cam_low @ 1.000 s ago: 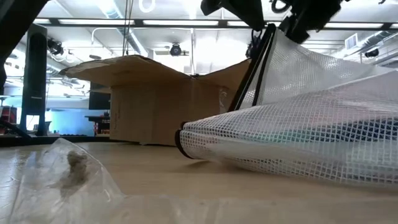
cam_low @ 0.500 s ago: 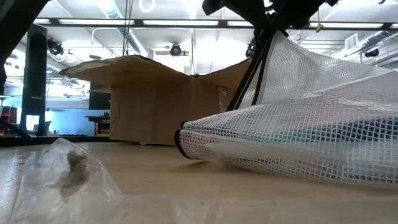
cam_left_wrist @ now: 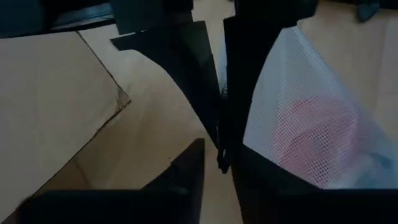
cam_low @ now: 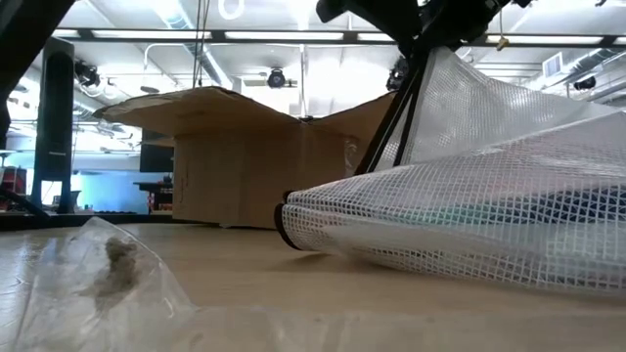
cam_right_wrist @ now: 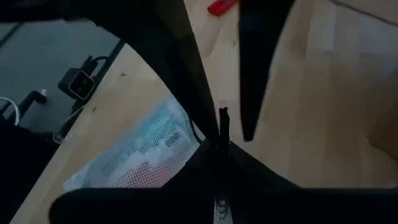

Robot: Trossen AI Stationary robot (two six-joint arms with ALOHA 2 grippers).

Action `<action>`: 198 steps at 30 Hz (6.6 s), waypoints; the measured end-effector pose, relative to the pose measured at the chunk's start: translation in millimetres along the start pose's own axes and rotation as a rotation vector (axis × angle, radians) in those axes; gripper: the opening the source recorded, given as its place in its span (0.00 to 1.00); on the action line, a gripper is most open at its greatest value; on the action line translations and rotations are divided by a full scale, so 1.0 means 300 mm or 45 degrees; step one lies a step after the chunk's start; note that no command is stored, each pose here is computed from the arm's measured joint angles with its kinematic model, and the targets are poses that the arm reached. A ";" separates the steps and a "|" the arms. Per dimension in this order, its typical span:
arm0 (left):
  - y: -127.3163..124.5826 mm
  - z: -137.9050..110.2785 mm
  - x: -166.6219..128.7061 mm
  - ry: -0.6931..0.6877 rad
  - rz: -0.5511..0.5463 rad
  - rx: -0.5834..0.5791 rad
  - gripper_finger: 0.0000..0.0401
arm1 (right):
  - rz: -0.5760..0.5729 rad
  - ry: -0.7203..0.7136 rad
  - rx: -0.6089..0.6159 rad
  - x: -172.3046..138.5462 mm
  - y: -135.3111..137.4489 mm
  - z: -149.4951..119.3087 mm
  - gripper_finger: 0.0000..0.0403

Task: Unpack boxes
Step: Close the zip bag

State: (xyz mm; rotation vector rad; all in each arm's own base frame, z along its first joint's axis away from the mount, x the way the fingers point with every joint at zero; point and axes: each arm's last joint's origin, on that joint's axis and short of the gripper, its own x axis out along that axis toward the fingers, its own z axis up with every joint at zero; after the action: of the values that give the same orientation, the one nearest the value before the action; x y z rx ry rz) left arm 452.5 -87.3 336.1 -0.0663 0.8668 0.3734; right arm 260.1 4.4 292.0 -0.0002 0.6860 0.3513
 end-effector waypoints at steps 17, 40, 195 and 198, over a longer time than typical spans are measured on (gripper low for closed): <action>-0.047 -0.079 -0.058 0.042 0.064 -0.249 0.34 | -0.048 -0.037 -0.011 -0.002 -0.006 0.010 0.03; 0.032 -0.041 0.044 0.050 -0.023 -0.169 0.27 | -0.043 -0.034 -0.011 -0.001 -0.004 0.010 0.03; 0.134 0.031 -0.019 0.023 -0.066 -0.448 0.46 | 0.121 -0.351 -0.074 -0.142 -0.108 -0.044 0.00; 0.134 0.032 -0.022 0.034 -0.095 -0.432 0.37 | 0.120 -0.353 -0.076 -0.141 -0.108 -0.043 0.00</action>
State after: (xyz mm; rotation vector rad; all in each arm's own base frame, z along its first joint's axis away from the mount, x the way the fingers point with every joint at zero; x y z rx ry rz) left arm 441.8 -49.6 351.3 -0.4171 0.8175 0.4476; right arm 231.8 -41.0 304.5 0.0237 0.4019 0.4527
